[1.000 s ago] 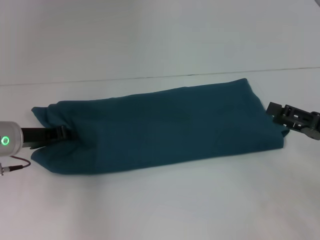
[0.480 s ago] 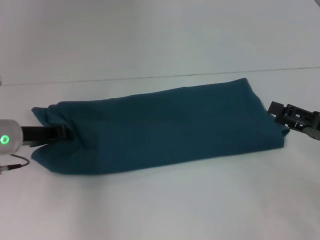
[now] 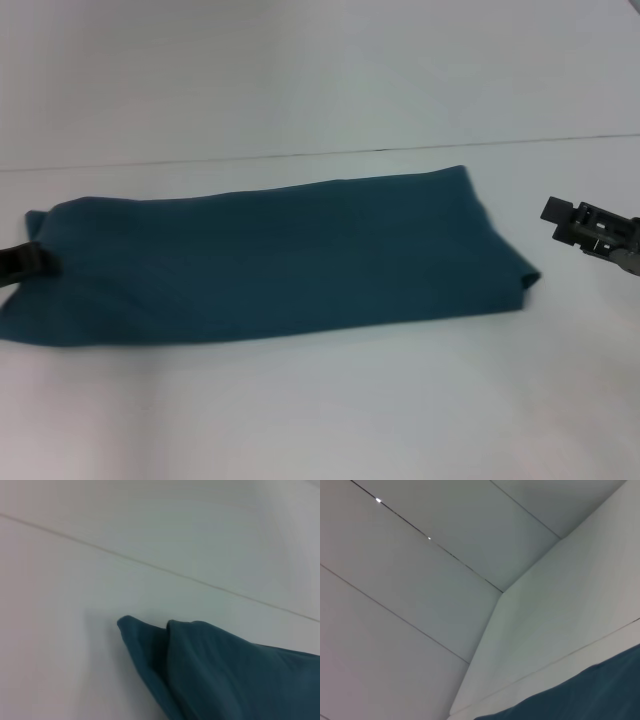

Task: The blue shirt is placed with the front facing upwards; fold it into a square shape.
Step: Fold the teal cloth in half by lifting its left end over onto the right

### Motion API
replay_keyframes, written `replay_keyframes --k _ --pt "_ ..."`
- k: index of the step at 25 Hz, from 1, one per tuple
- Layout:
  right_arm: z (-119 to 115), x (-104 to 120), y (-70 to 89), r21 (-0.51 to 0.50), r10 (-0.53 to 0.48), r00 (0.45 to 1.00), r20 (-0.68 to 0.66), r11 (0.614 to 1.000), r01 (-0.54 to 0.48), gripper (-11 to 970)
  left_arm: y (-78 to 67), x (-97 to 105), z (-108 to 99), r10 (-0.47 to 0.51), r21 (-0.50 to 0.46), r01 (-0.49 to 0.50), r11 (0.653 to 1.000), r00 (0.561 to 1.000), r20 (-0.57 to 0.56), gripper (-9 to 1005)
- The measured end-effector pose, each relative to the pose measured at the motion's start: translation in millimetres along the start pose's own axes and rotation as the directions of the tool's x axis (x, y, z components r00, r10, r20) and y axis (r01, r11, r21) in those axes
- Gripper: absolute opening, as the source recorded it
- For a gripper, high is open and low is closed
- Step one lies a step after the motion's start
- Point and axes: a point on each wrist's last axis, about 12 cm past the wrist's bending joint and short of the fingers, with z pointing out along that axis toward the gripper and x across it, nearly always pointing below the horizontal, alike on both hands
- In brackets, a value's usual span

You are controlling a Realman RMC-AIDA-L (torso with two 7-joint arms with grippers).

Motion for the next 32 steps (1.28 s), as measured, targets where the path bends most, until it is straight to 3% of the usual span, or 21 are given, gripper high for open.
replay_keyframes --k 1,2,7,11,14,17,19,25,26,32 --pt "1 -1 0.3 -0.002 0.001 1.000 0.001 1.000 -0.001 820 5.7 0 -2 -0.010 -0.014 0.010 1.000 1.000 0.000 68" --pt "1 -1 0.3 -0.002 0.001 1.000 0.001 1.000 -0.001 820 20.1 -4 -9 -0.045 -0.063 0.046 0.997 0.999 0.009 68" --pt "3 -2 0.6 -0.001 0.000 1.000 0.002 1.000 0.000 818 43.0 -9 -21 -0.094 -0.165 0.099 0.981 0.995 0.037 68" --pt "3 0 -1.0 0.005 0.009 1.000 0.002 1.000 -0.009 816 47.8 -10 -26 -0.102 -0.181 0.110 0.977 0.993 0.053 68" --pt "3 0 -1.4 0.006 0.010 1.000 0.002 1.000 -0.010 814 39.6 -12 -26 -0.101 -0.149 0.106 0.983 0.994 0.040 68" --pt "3 0 -1.4 0.006 0.008 1.000 0.001 1.000 -0.008 813 16.3 -18 -28 -0.088 -0.053 0.089 0.995 0.996 0.016 68" --pt "2 1 -1.4 0.005 0.007 1.000 0.000 1.000 -0.007 812 -7.4 -22 -31 -0.071 0.044 0.071 0.997 0.997 0.004 67" --pt "3 2 -1.5 0.007 0.004 1.000 -0.009 1.000 -0.004 810 -72.0 -38 -32 0.023 0.236 -0.023 0.971 1.000 0.002 67" --pt "3 2 -1.6 0.007 0.005 1.000 -0.010 1.000 -0.005 809 -86.7 -39 -29 0.044 0.268 -0.041 0.963 0.999 -0.005 67" --pt "5 5 -1.7 0.007 0.008 1.000 -0.020 1.000 -0.007 806 -138.7 -38 -3 0.117 0.354 -0.099 0.930 0.993 -0.030 67"
